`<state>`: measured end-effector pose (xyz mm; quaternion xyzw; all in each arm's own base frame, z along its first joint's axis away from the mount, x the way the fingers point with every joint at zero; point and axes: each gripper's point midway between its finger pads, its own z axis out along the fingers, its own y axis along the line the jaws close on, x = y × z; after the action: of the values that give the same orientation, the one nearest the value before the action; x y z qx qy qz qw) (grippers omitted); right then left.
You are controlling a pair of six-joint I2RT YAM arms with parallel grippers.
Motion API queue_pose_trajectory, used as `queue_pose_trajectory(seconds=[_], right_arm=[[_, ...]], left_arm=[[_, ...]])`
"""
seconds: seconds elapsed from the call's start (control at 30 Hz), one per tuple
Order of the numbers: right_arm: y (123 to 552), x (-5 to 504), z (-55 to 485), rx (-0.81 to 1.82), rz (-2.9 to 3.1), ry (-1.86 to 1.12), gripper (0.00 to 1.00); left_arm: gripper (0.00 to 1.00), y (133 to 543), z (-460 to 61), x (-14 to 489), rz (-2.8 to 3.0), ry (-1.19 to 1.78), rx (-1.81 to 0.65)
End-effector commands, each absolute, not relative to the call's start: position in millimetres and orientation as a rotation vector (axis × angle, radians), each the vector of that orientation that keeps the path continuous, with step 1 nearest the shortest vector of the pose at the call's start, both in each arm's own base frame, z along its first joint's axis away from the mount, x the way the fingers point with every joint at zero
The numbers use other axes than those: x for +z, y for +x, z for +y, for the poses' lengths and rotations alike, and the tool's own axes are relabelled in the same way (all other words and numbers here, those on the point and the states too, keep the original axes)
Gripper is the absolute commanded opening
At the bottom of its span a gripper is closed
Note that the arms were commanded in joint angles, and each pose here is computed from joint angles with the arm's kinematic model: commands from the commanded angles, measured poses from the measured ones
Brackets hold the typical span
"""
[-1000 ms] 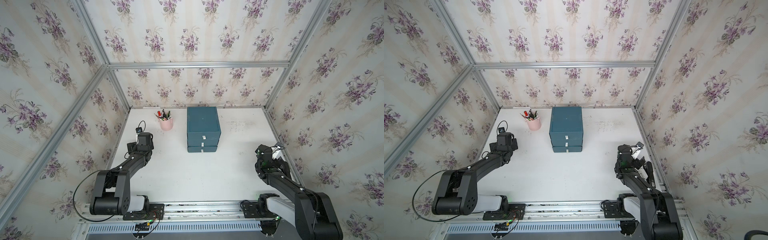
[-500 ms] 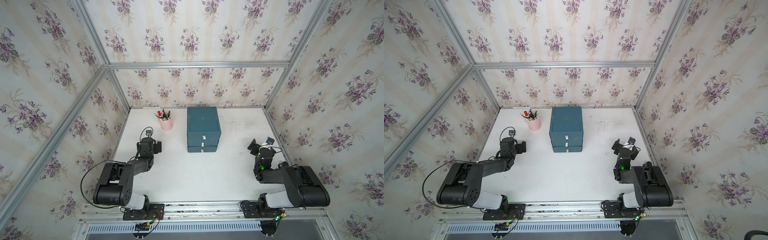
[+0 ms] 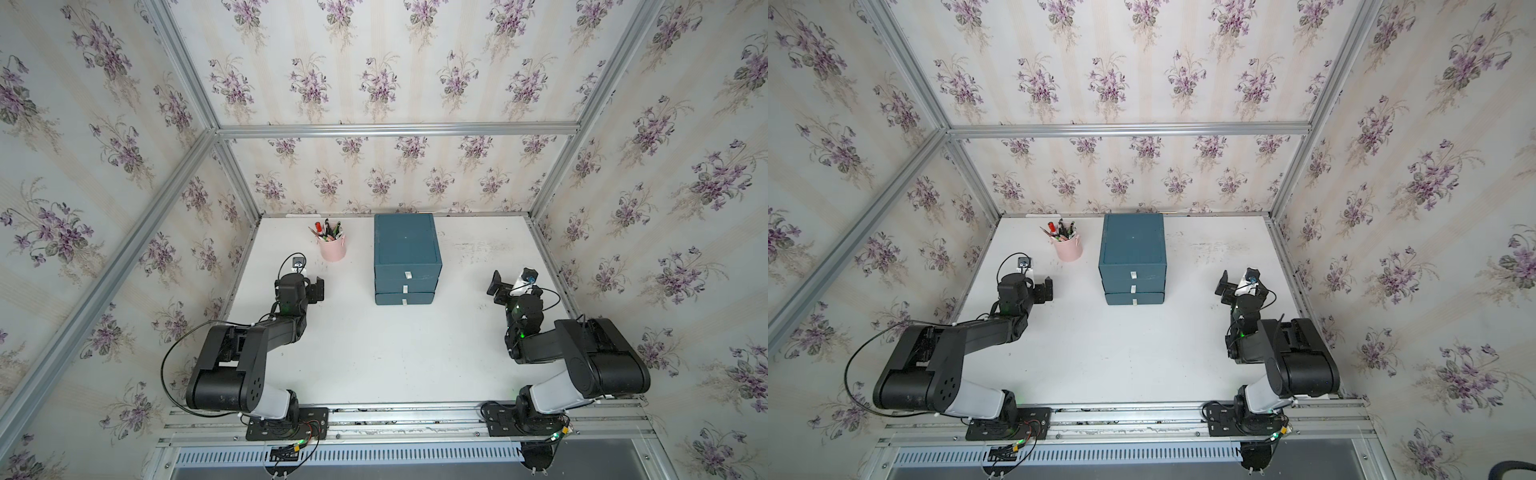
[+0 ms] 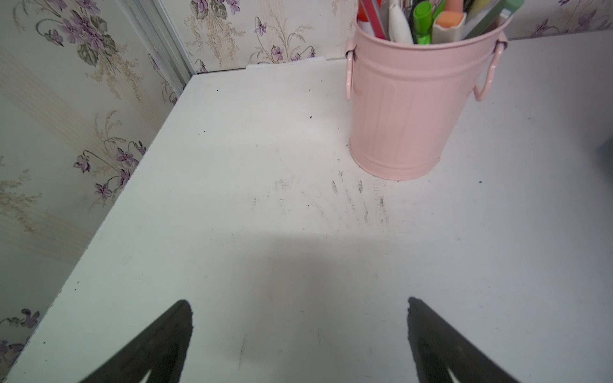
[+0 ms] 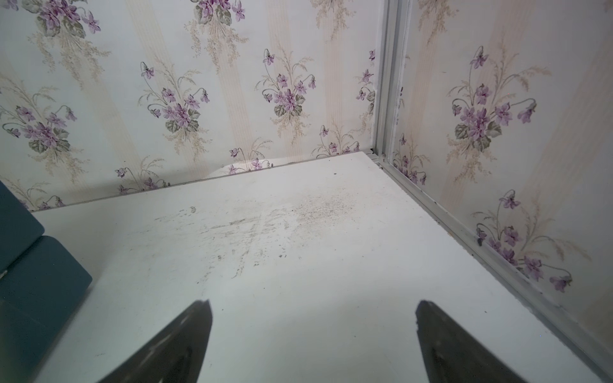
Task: Place the umbrella in the drawer by color
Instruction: Reset both arms
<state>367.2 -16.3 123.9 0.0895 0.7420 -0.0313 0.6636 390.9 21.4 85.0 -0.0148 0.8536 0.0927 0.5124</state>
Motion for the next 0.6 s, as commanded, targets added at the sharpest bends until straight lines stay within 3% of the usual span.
queue_pose_trajectory(seconds=[0.0, 0.57], right_arm=[[369.0, 130.3, -14.5, -0.070, 1.655, 0.190, 1.00], [368.9, 125.3, -14.0, -0.074, 1.675, 0.187, 1.00]], left_arm=[[1.00, 395.0, 20.5, 92.0, 2.024, -0.030, 0.221], [1.00, 395.3, 20.2, 91.2, 2.027, -0.029, 0.219]])
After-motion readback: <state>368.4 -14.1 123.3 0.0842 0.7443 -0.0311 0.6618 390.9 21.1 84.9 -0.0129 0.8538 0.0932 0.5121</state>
